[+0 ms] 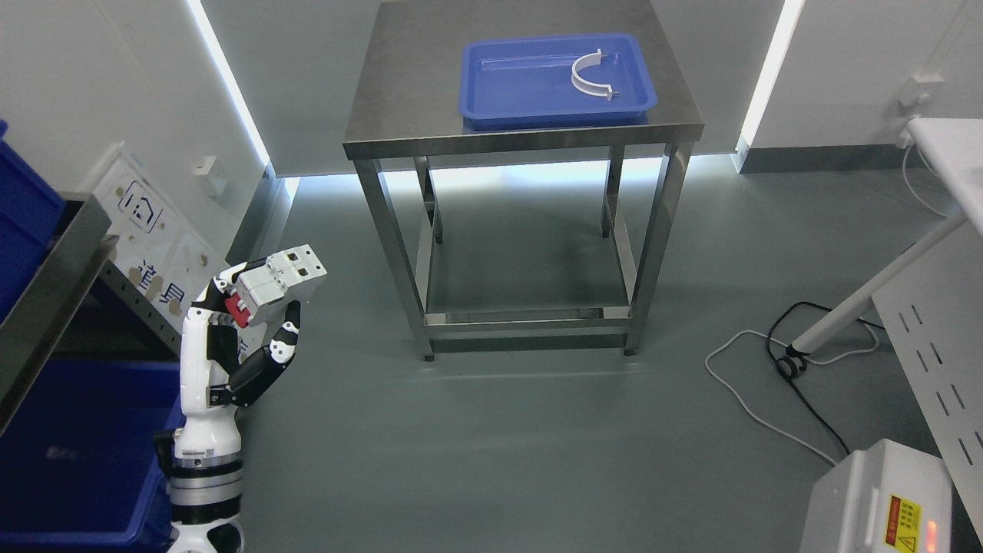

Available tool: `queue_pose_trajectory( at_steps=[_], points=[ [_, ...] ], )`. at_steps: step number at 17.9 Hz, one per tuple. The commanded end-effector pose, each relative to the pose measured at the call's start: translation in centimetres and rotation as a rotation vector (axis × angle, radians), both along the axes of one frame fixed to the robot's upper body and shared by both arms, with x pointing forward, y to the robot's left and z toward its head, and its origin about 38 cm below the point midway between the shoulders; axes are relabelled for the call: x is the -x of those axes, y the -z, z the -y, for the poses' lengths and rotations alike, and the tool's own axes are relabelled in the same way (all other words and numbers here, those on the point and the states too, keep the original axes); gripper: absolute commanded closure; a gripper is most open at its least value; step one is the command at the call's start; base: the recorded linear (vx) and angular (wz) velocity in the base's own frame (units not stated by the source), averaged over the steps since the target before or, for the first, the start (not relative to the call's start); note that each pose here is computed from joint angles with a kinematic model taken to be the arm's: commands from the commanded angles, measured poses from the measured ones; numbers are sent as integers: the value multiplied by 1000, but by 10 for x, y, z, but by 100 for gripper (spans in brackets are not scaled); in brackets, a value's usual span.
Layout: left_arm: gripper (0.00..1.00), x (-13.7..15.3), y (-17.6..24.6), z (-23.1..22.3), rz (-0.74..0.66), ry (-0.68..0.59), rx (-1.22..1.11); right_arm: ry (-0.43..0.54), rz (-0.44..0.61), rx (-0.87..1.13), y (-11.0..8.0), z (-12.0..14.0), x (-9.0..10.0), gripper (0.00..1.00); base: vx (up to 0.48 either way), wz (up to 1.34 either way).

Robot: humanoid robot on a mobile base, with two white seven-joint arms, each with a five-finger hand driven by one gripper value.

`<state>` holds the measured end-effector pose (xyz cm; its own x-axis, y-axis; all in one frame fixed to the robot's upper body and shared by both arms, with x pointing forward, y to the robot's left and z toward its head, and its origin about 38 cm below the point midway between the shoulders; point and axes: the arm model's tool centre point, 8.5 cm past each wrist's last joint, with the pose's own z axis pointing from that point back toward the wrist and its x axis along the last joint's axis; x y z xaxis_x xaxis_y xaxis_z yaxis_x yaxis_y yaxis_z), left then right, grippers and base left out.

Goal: Place circuit breaker on shelf
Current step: 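Hold the breaker in the left hand while turning toward the bin shelf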

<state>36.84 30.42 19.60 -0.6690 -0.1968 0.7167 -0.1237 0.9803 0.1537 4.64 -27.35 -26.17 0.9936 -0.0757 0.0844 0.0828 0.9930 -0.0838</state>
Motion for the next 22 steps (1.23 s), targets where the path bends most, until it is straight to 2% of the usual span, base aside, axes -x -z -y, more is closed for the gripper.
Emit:
queue_pose_trajectory(
  at_steps=[1,14,19,22],
  points=[
    [88,10,0,-16,-14,-24,28,-2,16,20,-1,12,7,0,-382,112],
    [87,29,17,-8,-56,38,-42,-2,17,20,-1,12,7,0,-361,158],
    [86,34,13,-20,-31,11,-71,-2,16,20,-1,12,7,0,-319,866],
    [86,44,25,-18,-48,19,-80,-2,16,20,-1,12,7,0,-251,1119]
  ],
)
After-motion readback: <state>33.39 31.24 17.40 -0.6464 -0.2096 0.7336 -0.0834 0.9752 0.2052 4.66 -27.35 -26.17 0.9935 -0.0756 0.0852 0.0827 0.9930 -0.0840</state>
